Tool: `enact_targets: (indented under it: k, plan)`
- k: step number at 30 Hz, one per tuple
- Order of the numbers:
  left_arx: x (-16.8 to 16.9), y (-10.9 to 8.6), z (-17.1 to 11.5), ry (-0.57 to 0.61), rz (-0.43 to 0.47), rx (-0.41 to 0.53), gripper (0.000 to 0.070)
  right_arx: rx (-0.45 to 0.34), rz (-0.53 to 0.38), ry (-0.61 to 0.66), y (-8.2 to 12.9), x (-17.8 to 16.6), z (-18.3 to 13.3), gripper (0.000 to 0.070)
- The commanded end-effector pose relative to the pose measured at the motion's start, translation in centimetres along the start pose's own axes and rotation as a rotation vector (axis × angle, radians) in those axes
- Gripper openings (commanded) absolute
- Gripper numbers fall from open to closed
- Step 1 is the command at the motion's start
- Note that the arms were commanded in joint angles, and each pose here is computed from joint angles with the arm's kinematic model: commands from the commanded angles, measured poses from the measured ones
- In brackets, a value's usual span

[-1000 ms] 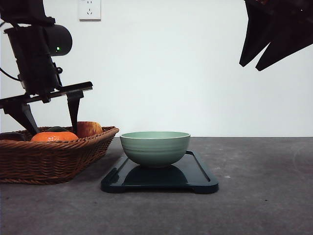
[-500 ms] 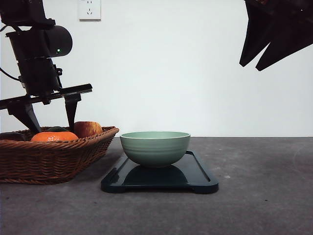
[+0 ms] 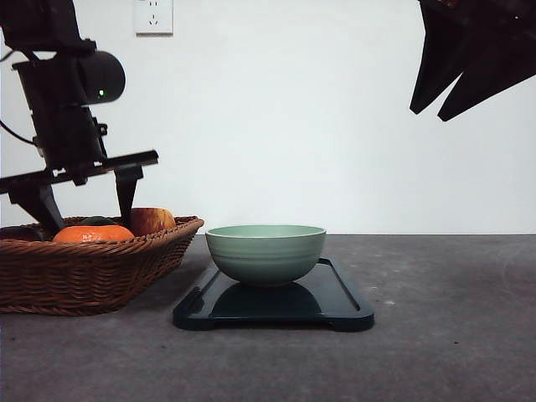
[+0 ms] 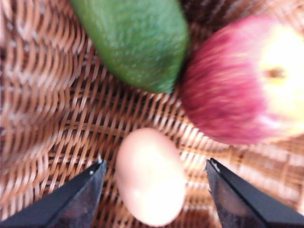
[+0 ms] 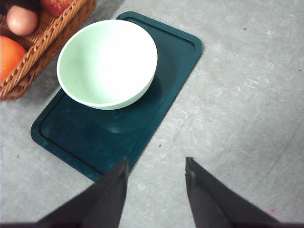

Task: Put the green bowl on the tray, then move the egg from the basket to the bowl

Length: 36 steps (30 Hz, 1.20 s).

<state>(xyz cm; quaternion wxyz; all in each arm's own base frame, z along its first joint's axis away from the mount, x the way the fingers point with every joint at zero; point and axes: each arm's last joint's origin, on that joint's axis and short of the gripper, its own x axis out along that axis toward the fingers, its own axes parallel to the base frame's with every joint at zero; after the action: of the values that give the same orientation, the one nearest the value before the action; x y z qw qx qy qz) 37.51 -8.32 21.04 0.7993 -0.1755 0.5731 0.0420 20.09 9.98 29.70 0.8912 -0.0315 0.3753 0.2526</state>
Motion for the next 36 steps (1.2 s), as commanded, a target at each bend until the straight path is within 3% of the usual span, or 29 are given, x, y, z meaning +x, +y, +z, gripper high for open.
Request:
enact_targets:
  k: [1,36]
  plan:
    - [0.5,-0.3,0.4,-0.001,-0.002,0.011,0.0436,-0.002,0.007,-0.008,0.1,0.1,0.3,0.0238]
    - [1.9,0.1,0.9,-0.002,0.004,0.03,0.0431,-0.001,0.007,-0.007,0.1,0.1,0.3,0.0238]
